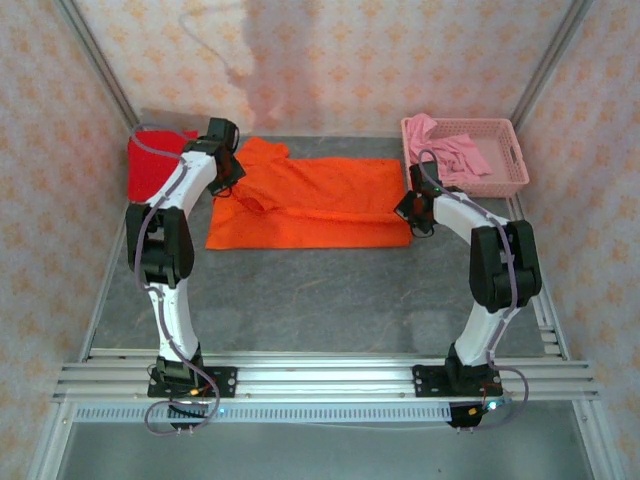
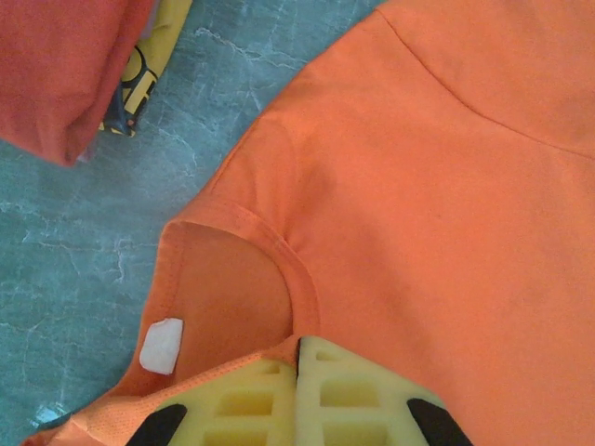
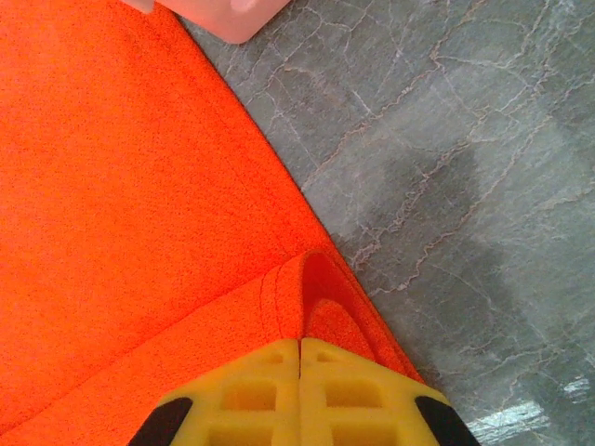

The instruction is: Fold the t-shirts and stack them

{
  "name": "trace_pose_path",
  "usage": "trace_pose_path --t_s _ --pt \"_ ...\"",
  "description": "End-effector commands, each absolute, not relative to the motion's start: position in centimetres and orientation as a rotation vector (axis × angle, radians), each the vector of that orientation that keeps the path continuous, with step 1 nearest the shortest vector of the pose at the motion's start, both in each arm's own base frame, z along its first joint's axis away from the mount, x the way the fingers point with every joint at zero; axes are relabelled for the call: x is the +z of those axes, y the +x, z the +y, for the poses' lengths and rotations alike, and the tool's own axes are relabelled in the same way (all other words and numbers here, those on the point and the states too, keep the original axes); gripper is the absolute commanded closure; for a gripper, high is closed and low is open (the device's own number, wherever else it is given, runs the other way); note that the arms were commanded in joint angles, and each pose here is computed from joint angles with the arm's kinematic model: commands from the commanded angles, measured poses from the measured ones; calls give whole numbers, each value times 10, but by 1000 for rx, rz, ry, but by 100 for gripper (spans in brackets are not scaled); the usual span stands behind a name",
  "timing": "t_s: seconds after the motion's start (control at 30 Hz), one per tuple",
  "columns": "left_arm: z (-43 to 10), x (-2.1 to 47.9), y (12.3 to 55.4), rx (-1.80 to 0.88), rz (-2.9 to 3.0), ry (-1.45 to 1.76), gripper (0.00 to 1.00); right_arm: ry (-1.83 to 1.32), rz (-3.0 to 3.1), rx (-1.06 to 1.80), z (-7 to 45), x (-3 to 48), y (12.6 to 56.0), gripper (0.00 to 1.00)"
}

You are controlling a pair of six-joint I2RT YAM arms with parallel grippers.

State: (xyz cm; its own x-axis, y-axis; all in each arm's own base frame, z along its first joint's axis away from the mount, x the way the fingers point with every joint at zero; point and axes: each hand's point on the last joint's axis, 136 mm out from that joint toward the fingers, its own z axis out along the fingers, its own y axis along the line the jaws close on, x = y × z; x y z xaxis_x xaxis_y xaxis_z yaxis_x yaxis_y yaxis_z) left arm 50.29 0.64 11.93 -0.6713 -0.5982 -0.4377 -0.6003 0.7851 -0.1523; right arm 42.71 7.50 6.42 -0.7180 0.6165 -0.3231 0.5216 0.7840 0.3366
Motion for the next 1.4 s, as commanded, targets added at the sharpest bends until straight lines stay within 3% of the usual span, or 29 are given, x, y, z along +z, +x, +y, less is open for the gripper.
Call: trace_pose_path --t_s 0.0,0.33,0.43,0.47,0.53,0.6,0.7,0.73,0.9,1.1,1.17,1.37 --pt "15 116 509 29 2510 -890 100 848 2530 302 72 71 436 100" --pt "18 92 505 43 2545 -922 100 847 2534 318 74 70 440 100" --pt "19 89 505 44 2545 -932 90 834 2530 347 78 73 443 93" --pt "20 90 505 47 2539 -937 84 830 2527 354 79 75 445 86" --pt "20 94 504 40 2524 -944 58 813 2508 383 82 83 446 62" --pt "20 101 503 28 2503 -943 34 781 2477 417 84 93 448 46" --pt "19 114 499 -4 2467 -933 5 710 2452 443 87 107 447 30" --pt "18 116 496 -16 2461 -935 1 681 2450 441 89 109 446 28" --pt "1 104 477 -156 2448 -980 2 512 2484 329 112 107 436 27" --pt "-17 73 459 -266 2497 -1036 48 465 2614 354 148 66 429 45" --pt "-16 54 453 -243 2531 -1060 58 495 2647 355 151 53 428 49" --pt "-14 26 428 -195 2589 -1104 63 551 2709 306 143 26 410 56"
